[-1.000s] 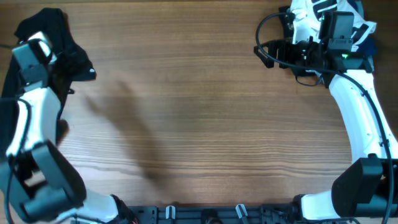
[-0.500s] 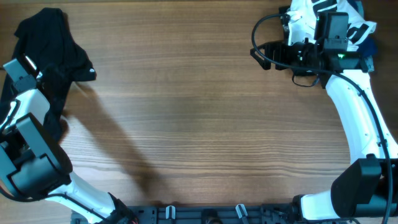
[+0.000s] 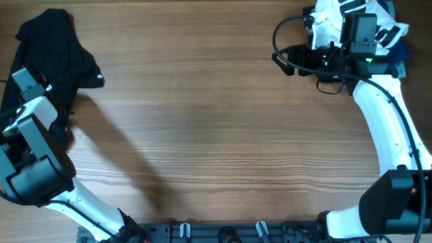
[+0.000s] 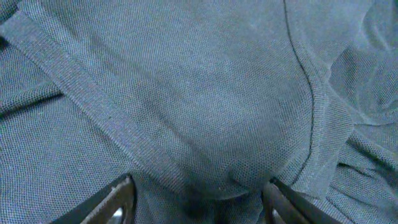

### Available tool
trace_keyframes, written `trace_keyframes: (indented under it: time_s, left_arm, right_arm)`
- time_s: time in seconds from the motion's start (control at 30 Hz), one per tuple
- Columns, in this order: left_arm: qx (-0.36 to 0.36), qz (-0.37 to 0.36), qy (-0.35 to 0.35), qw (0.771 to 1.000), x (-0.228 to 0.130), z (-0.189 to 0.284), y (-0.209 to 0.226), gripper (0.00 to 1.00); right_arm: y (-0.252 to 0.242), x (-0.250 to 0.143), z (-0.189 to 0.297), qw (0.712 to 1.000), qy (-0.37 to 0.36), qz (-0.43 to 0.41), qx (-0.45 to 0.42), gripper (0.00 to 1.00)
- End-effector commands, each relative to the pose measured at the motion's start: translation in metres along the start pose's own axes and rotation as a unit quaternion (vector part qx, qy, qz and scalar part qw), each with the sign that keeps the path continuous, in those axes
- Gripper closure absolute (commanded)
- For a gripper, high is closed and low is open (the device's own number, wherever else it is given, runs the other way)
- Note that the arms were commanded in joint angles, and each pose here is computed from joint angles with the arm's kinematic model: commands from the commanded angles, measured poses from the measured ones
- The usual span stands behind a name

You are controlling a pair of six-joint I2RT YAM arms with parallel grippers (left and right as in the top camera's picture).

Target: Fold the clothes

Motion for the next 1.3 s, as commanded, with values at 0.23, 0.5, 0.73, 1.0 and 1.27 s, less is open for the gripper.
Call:
trace_keyframes:
  time_s: [0.23,0.5,0.73,1.0,1.27]
  left_arm:
    - [0.004,0.013,-0.034,0.999,0.014,-0.003,0.003,0.49]
    - [0.006,0.012,-0.025,1.000,0.009,-0.009,0.004,0.88]
    - [0.002,0.016,-0.043,0.999,0.021,0.004,0.002,0.96]
    - [-0.017,0.006,-0.093,0.995,0.051,0.059,-0.015,0.96]
    - [-0.080,-0.039,-0.123,0.988,0.056,0.120,-0.071,0.96]
  right_arm:
    - [-0.001,0.003,-0.005,1.000,0.002,-0.003,0.005,0.12]
    - [-0.001,0.003,-0.005,1.000,0.001,-0.003,0.005,0.14]
    - [-0.001,0.004,-0.005,1.000,0.000,-0.002,0.005,0.18]
    - [-0.001,0.004,-0.005,1.000,0.000,-0.002,0.005,0.22]
    - [-0.001,0.004,-0.005,1.000,0.000,-0.006,0.005,0.24]
Point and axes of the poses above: each gripper's point midway between its finger pads, its own z axis back along the fingers, its own y axis along the line the jaws close on, x = y × z, the point moved 7 cm from there along z, back along the fingers, and after that the axes turned 7 degrees about -z, right-handed, at the moved point
